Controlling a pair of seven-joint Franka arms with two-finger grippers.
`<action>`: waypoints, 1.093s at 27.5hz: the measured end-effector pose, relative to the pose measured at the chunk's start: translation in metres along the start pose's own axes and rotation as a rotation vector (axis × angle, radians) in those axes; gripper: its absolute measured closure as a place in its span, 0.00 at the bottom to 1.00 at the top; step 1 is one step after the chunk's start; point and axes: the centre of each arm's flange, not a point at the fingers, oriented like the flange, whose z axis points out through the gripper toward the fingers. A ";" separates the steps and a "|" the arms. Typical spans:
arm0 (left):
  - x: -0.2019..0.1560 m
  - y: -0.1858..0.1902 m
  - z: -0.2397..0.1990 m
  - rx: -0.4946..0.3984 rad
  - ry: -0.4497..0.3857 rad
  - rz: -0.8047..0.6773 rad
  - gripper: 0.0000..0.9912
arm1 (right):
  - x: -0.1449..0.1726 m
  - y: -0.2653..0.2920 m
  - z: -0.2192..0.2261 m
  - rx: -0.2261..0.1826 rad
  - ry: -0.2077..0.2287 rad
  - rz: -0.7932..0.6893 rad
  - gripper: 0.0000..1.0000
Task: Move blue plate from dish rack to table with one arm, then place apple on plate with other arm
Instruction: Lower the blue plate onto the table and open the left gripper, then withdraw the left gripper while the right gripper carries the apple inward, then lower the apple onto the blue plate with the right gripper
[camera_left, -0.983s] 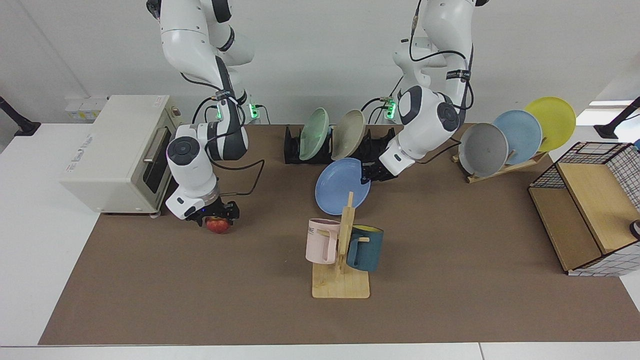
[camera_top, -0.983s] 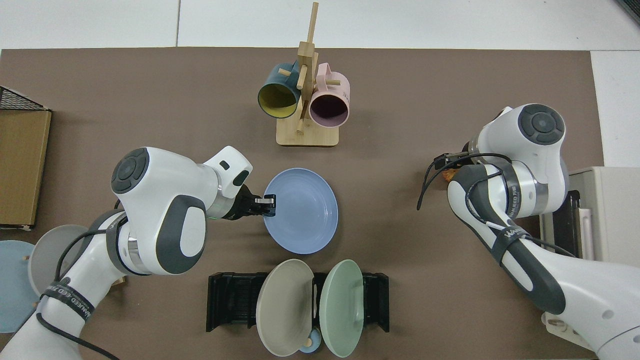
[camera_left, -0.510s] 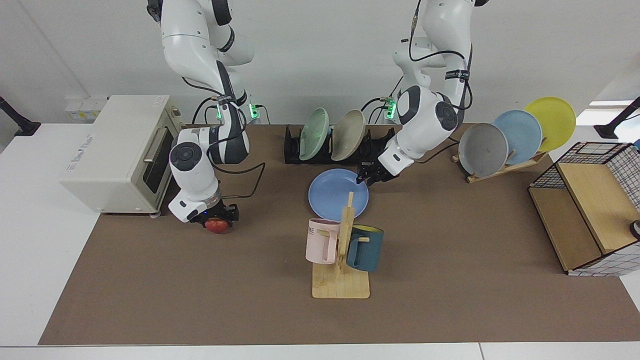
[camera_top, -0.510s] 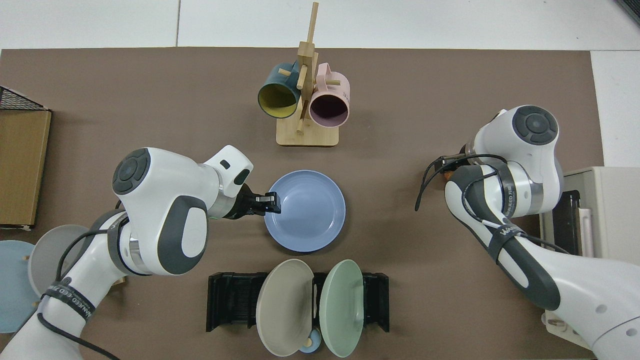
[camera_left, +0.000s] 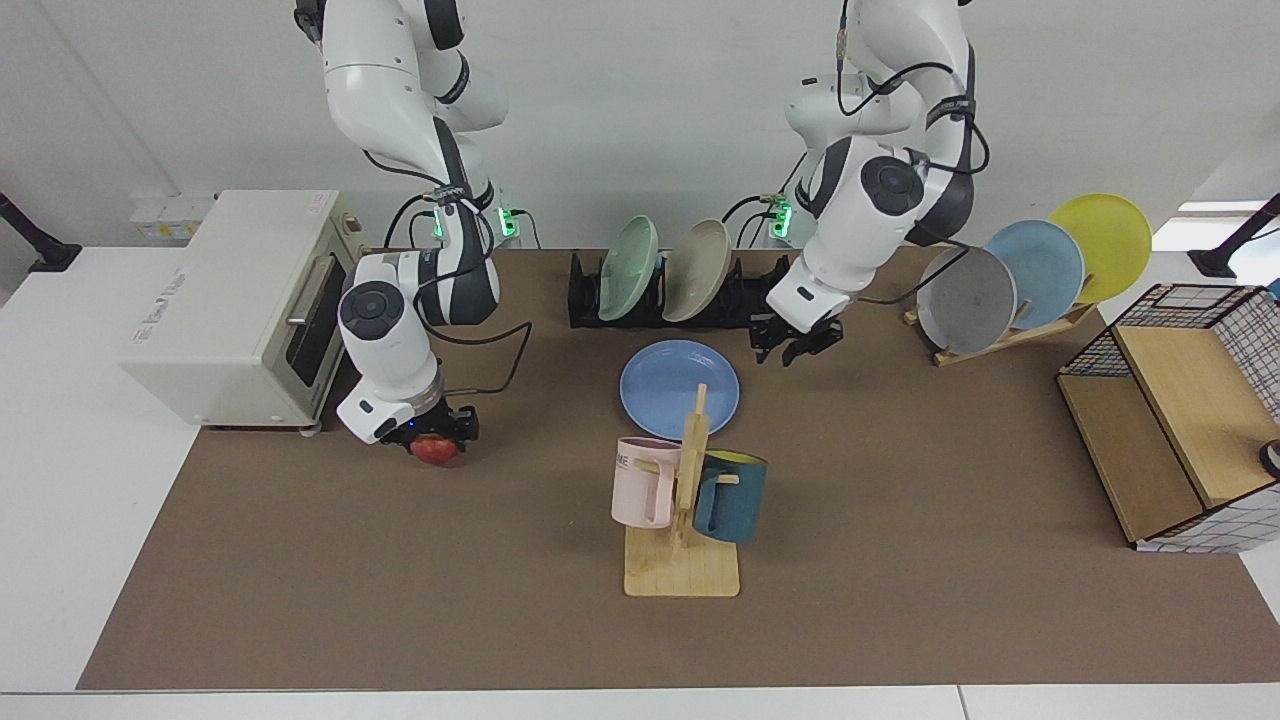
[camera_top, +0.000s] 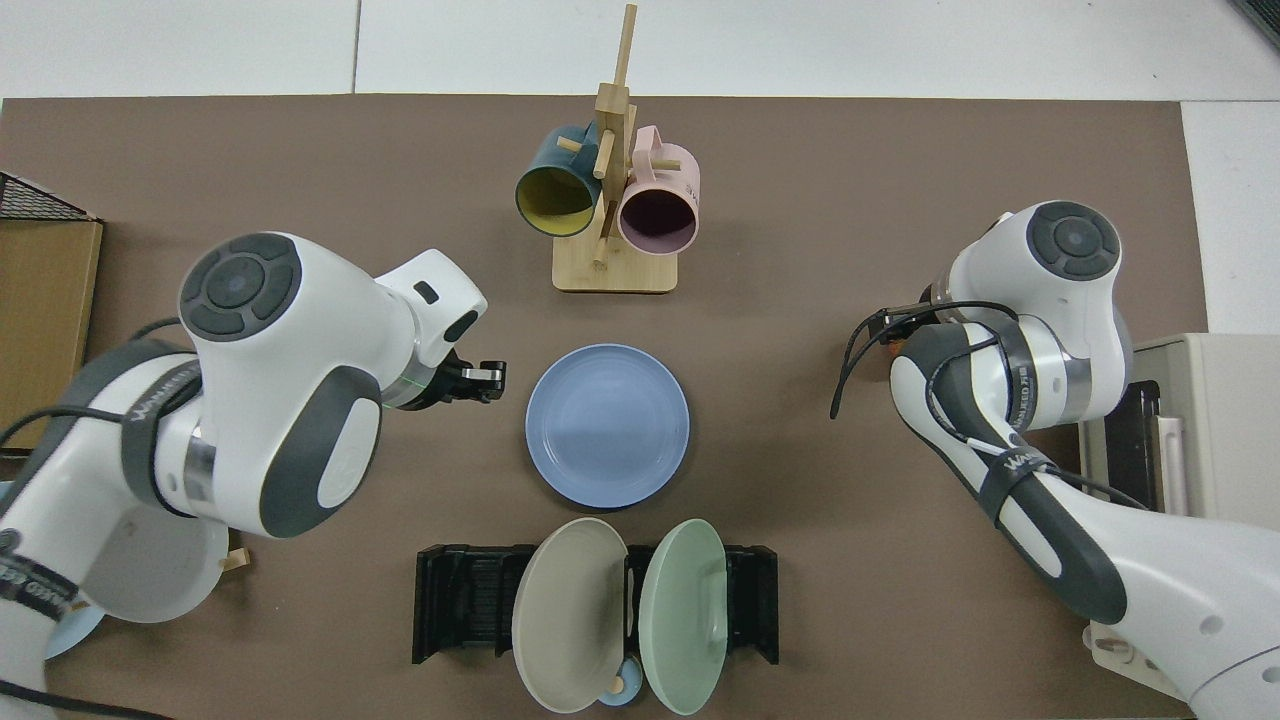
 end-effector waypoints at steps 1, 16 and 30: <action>0.000 -0.004 -0.013 0.032 -0.003 0.008 0.56 | 0.001 0.000 -0.005 0.000 -0.001 0.000 0.21; -0.007 -0.087 -0.155 0.130 0.015 0.127 0.06 | -0.009 -0.083 -0.096 0.002 0.018 0.053 0.21; -0.023 -0.105 -0.175 0.137 0.010 0.129 0.00 | -0.032 -0.229 -0.116 0.031 0.016 0.203 0.21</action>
